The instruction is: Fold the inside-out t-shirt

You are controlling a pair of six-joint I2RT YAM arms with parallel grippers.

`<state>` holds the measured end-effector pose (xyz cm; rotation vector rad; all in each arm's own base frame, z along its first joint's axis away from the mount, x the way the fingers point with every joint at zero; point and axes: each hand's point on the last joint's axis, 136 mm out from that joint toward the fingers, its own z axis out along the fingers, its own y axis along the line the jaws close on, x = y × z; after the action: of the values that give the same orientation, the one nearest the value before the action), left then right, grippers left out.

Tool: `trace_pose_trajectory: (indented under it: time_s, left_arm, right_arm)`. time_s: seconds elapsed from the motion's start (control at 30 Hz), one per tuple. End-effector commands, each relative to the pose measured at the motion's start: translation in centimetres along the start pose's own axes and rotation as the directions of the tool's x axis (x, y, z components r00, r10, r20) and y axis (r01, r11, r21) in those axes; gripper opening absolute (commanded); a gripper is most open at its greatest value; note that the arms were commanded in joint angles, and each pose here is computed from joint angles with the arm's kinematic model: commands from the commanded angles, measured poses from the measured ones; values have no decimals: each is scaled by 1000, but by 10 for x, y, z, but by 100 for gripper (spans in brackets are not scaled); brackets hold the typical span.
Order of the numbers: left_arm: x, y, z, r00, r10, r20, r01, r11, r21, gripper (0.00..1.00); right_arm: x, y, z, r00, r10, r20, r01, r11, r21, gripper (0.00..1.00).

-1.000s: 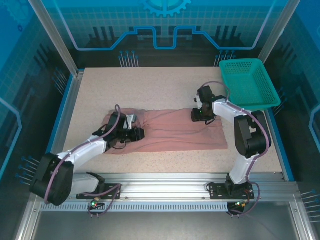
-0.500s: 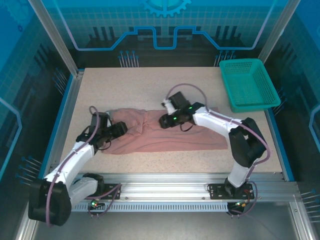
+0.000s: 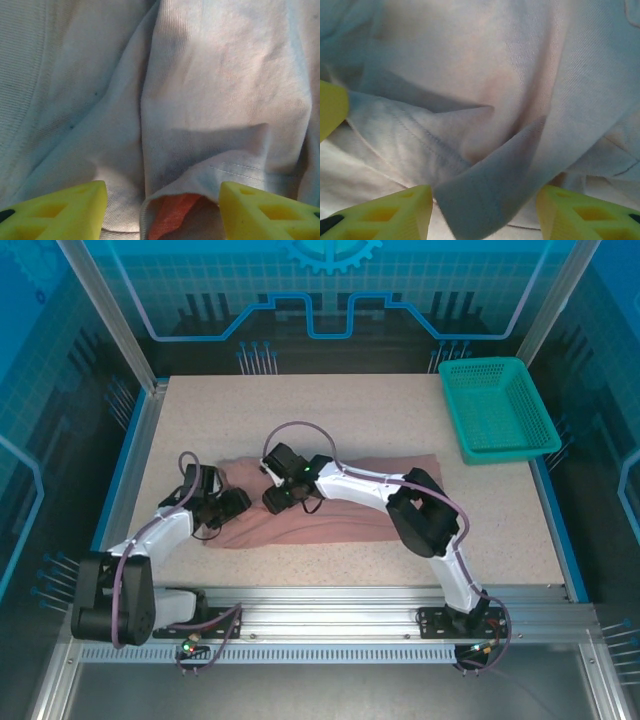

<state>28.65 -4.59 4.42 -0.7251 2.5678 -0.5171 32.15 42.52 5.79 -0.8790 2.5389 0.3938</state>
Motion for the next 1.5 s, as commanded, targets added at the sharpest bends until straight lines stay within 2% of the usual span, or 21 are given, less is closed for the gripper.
trace_pose_trajectory:
  time_s: [0.0,0.1,0.2,0.27,0.43,0.57,0.73,0.9,1.03,1.1,1.17,1.2,1.27,1.4,1.47]
  left_arm:
    - [4,-5,5,1000,-2,-30,3,999,46,58]
    - [9,-6,6,999,2,-42,0,998,62,47]
    - [10,-8,5,999,14,-38,-11,997,80,35]
    - [11,-10,4,999,24,-37,-20,996,90,26]
    - [8,-19,-4,999,37,-22,-34,992,122,6]
    - [3,-26,-18,998,55,5,-56,990,129,0]
    - [-2,-31,-37,995,93,49,-97,989,109,0]
    - [11,-35,-41,989,147,33,-149,986,75,4]
    - [28,-22,-35,988,156,-4,-156,988,15,9]
    - [37,-15,-30,989,149,-19,-149,989,3,17]
    - [41,-14,-29,989,145,-23,-145,989,8,31]
    - [40,-15,-30,989,150,-15,-150,989,15,39]
    - [31,-19,-37,986,166,29,-167,986,15,46]
    - [-1,-26,-48,969,185,166,-185,983,-16,57]
    - [-20,-26,-46,966,148,210,-149,989,-9,58]
  right_arm:
    - [5,-6,3,999,-31,-33,34,997,76,57]
    - [7,-12,2,999,-19,-34,23,994,102,50]
    - [6,-15,-2,1000,-9,-26,12,994,108,36]
    - [4,-16,-6,1000,3,-16,-1,995,98,28]
    - [3,-17,-14,998,60,-2,-60,998,37,15]
    - [4,-15,-22,994,113,5,-113,993,-35,11]
    - [5,-11,-33,981,192,9,-189,972,-141,11]
    - [8,-7,-33,964,265,-9,-261,941,-216,13]
    - [19,-13,-22,948,313,-61,-319,925,-206,20]
    - [28,-17,-16,938,332,-97,-344,920,-189,26]
    - [34,-23,-15,936,335,-112,-350,922,-165,31]
    - [35,-28,-17,938,330,-109,-344,927,-150,34]
    - [30,-31,-26,953,295,-71,-302,942,-145,38]
    - [10,-24,-42,974,225,10,-219,957,-192,40]
    - [-2,-12,-43,979,200,41,-185,952,-242,38]
